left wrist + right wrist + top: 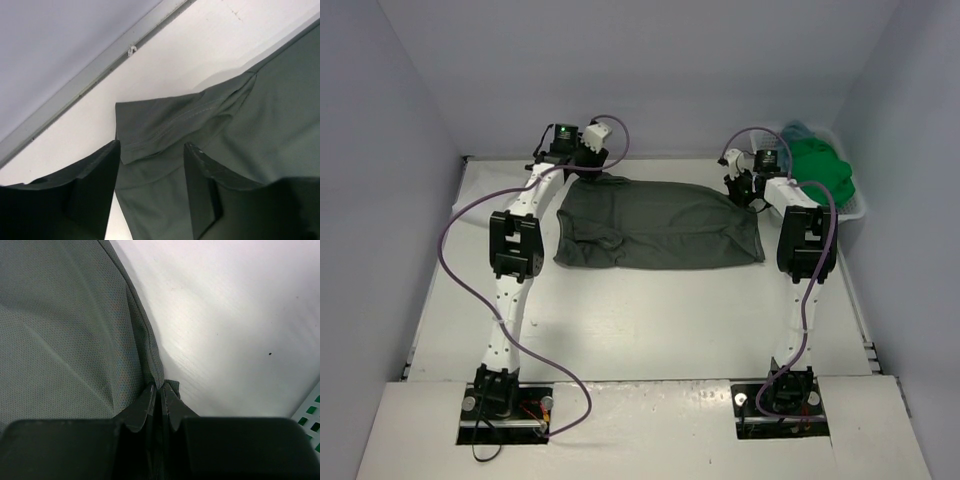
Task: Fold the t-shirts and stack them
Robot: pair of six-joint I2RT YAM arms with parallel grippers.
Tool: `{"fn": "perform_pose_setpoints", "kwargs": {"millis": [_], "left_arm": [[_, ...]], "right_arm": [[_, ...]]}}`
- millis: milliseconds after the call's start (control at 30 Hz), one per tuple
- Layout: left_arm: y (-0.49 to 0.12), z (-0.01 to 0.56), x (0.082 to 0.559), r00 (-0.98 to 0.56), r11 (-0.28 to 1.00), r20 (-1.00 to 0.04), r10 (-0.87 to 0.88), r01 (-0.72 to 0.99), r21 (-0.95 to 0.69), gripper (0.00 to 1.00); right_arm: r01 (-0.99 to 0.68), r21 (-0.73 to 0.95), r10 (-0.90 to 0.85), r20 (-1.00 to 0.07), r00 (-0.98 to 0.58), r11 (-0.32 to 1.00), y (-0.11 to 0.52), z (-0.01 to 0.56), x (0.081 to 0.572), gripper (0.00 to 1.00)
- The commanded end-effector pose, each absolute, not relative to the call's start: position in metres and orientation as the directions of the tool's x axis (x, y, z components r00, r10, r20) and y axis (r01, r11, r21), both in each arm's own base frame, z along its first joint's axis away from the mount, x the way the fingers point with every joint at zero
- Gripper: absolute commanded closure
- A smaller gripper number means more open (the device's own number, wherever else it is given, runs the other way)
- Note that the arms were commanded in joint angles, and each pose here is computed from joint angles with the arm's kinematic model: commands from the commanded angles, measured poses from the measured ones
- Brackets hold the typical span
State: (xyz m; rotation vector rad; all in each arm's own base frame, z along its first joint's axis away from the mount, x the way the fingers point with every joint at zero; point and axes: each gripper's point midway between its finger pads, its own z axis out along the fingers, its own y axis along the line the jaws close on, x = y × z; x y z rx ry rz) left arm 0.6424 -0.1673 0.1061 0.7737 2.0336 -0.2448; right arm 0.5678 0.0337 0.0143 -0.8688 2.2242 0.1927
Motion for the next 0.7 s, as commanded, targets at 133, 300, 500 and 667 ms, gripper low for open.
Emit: {"fn": "perform_pose_setpoints", "kwargs": {"millis": [133, 300, 500, 667], "left_arm": [[-0.175, 0.149, 0.66, -0.289, 0.774, -0.87, 0.4, 0.615, 0.152, 0.47], [-0.181, 0.135, 0.66, -0.307, 0.767, -0.862, 0.403, 0.627, 0.135, 0.46], [-0.183, 0.117, 0.658, -0.329, 0.76, -0.845, 0.422, 0.636, 0.133, 0.46], [-0.182, 0.108, 0.659, -0.337, 0.761, -0.839, 0.428, 0.635, 0.133, 0.46]], "right_arm": [[-0.643, -0.094, -0.533, -0.656, -0.534, 0.76, 0.038, 0.018, 0.553, 1.0], [-0.646, -0.079, -0.525, -0.66, -0.537, 0.759, 0.04, 0.016, 0.553, 1.0], [-0.648, -0.074, -0.525, -0.659, -0.539, 0.758, 0.041, 0.014, 0.552, 1.0], [-0.651, -0.069, -0.521, -0.665, -0.535, 0.756, 0.043, 0.017, 0.551, 1.0]]}}
